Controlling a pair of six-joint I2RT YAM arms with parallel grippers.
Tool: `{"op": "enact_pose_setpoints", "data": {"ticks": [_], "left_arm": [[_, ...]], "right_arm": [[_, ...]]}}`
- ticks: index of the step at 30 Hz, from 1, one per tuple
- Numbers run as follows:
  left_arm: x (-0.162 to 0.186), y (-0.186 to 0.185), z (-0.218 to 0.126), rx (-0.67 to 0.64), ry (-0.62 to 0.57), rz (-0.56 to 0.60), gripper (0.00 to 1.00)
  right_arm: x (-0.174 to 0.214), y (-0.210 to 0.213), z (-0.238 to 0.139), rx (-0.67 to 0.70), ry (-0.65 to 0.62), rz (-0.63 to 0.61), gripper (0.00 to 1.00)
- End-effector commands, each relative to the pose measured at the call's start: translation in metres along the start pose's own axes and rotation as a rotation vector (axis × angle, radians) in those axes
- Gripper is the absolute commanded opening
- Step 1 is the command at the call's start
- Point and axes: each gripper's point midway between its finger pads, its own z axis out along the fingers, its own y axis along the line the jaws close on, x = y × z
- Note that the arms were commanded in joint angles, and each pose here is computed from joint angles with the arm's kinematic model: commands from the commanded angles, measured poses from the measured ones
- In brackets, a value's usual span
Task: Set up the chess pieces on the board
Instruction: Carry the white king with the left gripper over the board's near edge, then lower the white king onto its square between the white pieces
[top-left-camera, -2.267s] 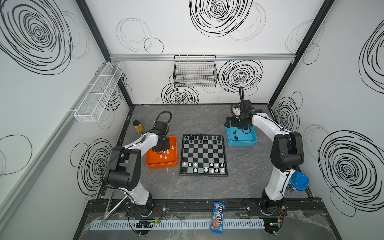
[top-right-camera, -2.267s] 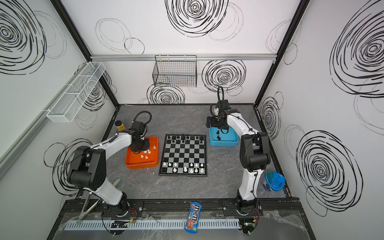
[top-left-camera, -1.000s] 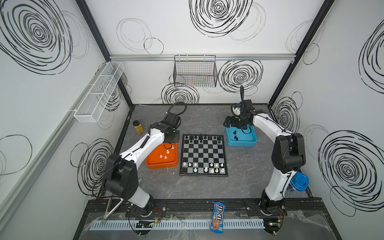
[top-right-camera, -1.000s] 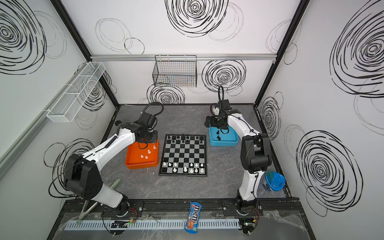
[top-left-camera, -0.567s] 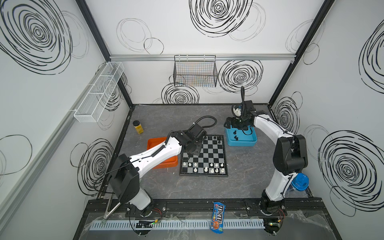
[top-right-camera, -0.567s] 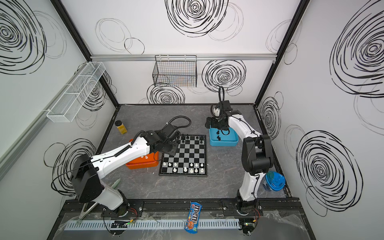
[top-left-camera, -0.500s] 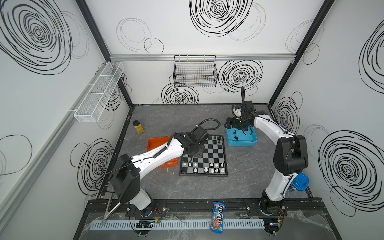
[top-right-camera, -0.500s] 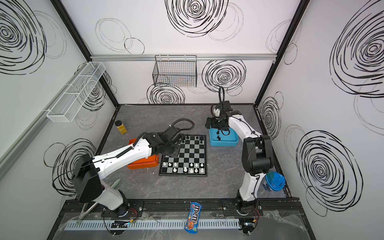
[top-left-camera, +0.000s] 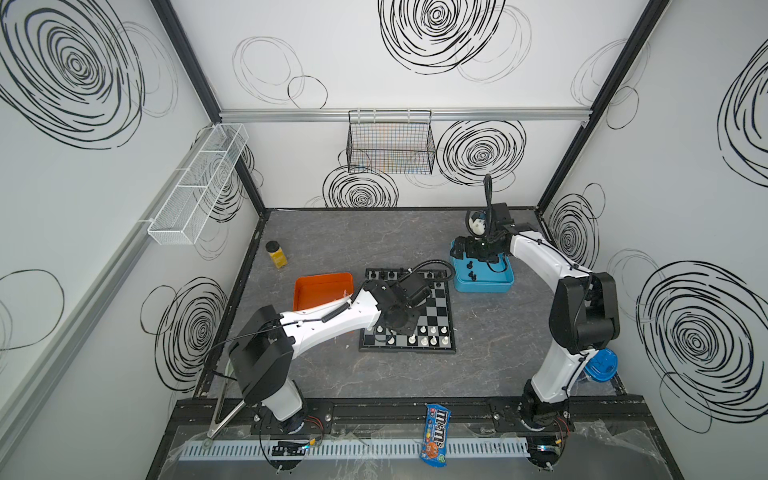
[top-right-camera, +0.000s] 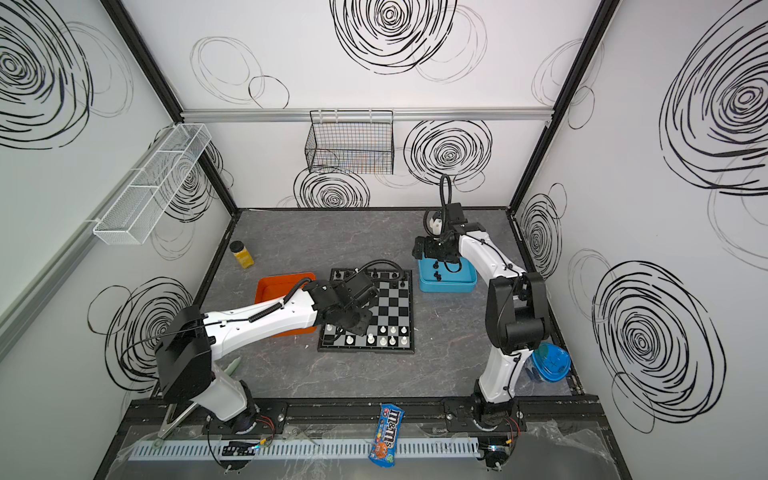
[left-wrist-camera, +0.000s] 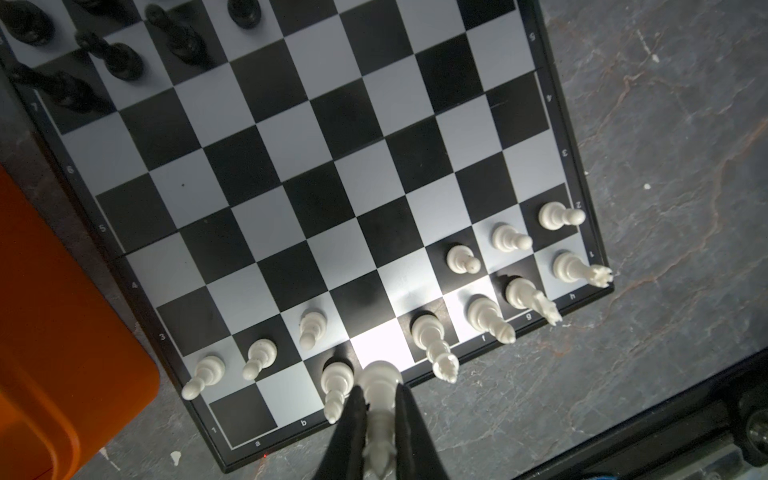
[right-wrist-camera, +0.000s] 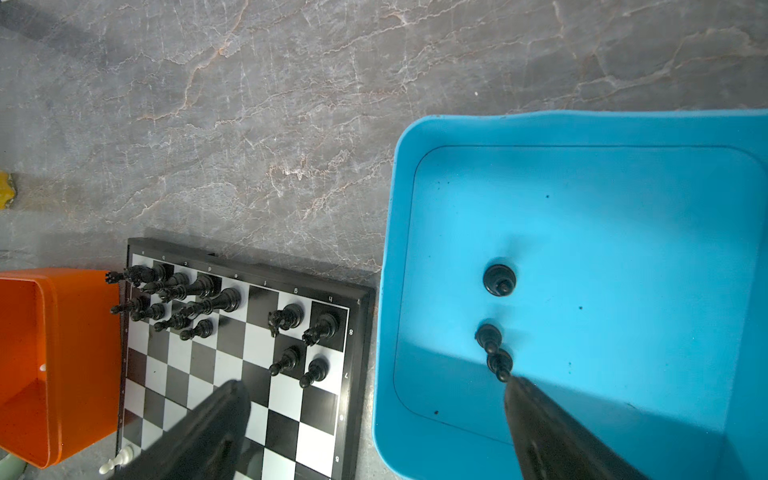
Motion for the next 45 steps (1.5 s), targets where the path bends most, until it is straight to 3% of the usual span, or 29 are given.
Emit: {"op": "enact_pose_setpoints", "data": {"ticks": [1,45], "left_arm": [[0.008,-0.005,0.011,0.015,0.020,-0.011,0.16],[0.020,0.004,0.041,-0.033,0.050,0.014,0.20]], "right_arm": [[-0.004,0.000,-0.011,0.008,-0.032,-0.015,1.00],[0.001,-0.005,-0.004,0.012,-0.016,-0.009,1.00]]}}
